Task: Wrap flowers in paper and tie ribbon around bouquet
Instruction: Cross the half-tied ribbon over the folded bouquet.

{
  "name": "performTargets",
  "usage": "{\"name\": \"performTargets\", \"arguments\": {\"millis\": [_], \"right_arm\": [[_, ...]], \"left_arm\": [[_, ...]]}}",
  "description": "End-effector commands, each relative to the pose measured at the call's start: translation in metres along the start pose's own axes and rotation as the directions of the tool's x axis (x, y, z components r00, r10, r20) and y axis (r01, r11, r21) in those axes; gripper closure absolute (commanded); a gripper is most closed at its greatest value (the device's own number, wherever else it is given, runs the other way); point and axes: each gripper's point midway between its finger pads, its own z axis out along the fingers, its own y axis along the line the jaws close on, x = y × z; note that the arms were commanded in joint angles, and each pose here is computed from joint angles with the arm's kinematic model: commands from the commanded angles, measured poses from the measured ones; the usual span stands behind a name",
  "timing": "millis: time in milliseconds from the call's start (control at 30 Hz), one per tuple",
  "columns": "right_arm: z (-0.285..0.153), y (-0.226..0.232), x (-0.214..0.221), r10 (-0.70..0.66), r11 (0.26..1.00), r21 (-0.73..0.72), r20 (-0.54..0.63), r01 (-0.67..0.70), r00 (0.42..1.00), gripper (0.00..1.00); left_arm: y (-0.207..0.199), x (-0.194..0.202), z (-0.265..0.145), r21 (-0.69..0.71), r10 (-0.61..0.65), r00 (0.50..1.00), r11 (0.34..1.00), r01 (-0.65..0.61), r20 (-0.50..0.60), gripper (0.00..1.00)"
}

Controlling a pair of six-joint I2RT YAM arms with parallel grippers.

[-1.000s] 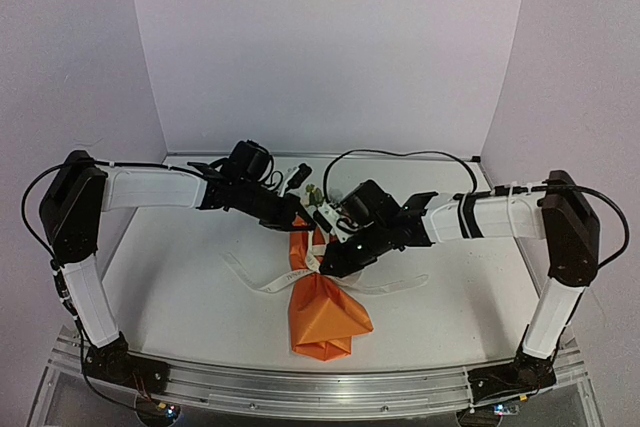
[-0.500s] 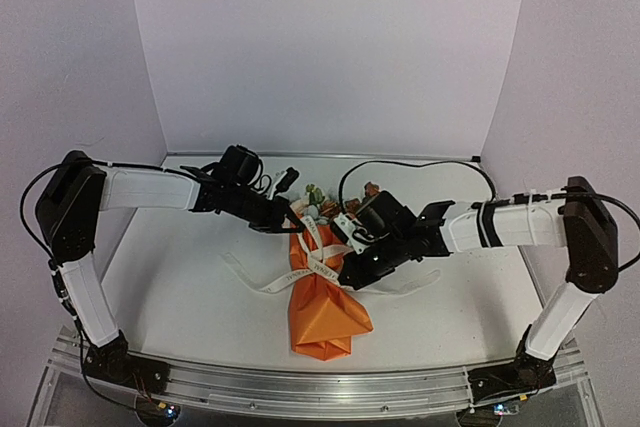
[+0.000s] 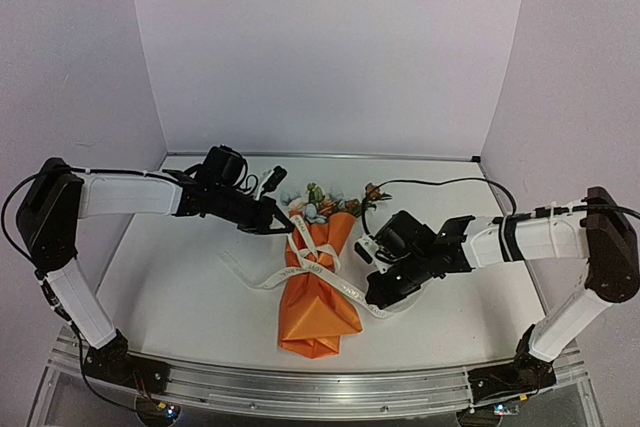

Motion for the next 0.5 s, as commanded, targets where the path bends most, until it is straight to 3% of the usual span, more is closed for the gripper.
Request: {"name": "performTargets", "arguments": {"millis": [0, 133, 467], "right_arm": [[-0.009, -0.007, -0.008, 0.017, 0.998, 0.061, 0.043, -0.020, 0.999, 1.00], [-0.009, -0.004, -0.015, 0.032, 0.998, 0.058, 0.047, -0.034, 0.998, 1.00], [-0.004, 0.000, -0.042, 0.167, 0.985, 0.041, 0.064, -0.170, 0.984, 1.00]], "left_arm": [[-0.027, -0.010, -0.016, 0.094, 0.060, 0.997, 0.993, -0.065, 0.048, 1.00], [-0.054, -0.003, -0.023, 0.204, 0.113, 0.993, 0.972, -0.119, 0.042, 1.00], [-0.095, 0.041, -0.018, 0.228, 0.397, 0.917, 0.889, -0.397, 0.047, 1.00]]}}
